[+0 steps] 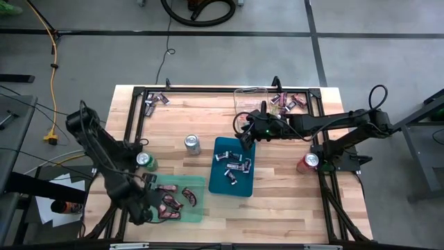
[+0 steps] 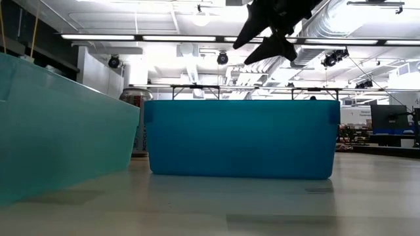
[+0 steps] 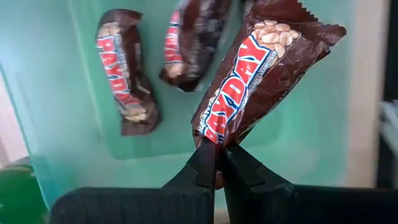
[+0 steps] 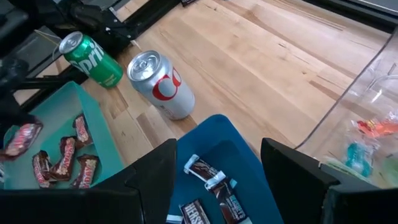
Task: Sort candy
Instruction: Put the brown chocolate into the green bin
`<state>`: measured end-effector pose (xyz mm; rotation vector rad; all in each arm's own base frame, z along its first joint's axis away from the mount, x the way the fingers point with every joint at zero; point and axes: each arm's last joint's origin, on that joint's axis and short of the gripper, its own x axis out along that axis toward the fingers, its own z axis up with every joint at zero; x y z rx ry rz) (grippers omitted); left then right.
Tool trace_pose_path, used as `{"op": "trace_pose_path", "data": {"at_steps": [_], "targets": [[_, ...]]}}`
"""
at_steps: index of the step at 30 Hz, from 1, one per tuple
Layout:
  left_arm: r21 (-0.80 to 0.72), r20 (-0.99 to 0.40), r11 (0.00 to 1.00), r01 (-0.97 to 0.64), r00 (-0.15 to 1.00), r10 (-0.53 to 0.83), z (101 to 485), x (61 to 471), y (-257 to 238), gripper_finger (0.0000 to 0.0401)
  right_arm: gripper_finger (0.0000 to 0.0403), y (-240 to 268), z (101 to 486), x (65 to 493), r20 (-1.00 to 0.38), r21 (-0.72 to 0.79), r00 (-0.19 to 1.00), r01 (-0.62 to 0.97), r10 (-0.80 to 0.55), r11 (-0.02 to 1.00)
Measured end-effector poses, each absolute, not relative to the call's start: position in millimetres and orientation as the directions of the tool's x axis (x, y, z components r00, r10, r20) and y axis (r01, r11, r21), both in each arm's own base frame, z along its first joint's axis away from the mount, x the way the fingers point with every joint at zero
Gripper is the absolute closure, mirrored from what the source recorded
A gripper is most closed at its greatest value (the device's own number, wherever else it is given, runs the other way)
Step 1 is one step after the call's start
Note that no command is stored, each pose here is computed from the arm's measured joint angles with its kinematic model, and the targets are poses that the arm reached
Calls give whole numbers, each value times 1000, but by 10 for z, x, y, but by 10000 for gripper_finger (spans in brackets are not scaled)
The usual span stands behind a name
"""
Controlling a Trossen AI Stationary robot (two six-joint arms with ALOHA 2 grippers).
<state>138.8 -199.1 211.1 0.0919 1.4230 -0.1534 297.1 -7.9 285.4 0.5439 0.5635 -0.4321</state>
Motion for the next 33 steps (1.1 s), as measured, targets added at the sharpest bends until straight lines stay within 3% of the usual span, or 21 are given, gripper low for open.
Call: {"op": "trace_pose_path", "data": {"at_steps": [18, 26, 33], "targets": [[123, -990, 887, 446, -10, 143, 1522, 1753, -1878, 401, 176, -75, 2847, 2967, -610, 349, 761, 508, -221, 788], [163, -978, 933, 321, 175, 110, 1582, 1984, -1813, 401, 176, -69, 2846, 2967, -612, 358, 764, 496, -202, 791], [79, -990, 958, 275, 134, 43, 1585, 1967, -1846, 401, 176, -69, 2846, 2967, -613, 354, 764, 493, -201, 794]]}}
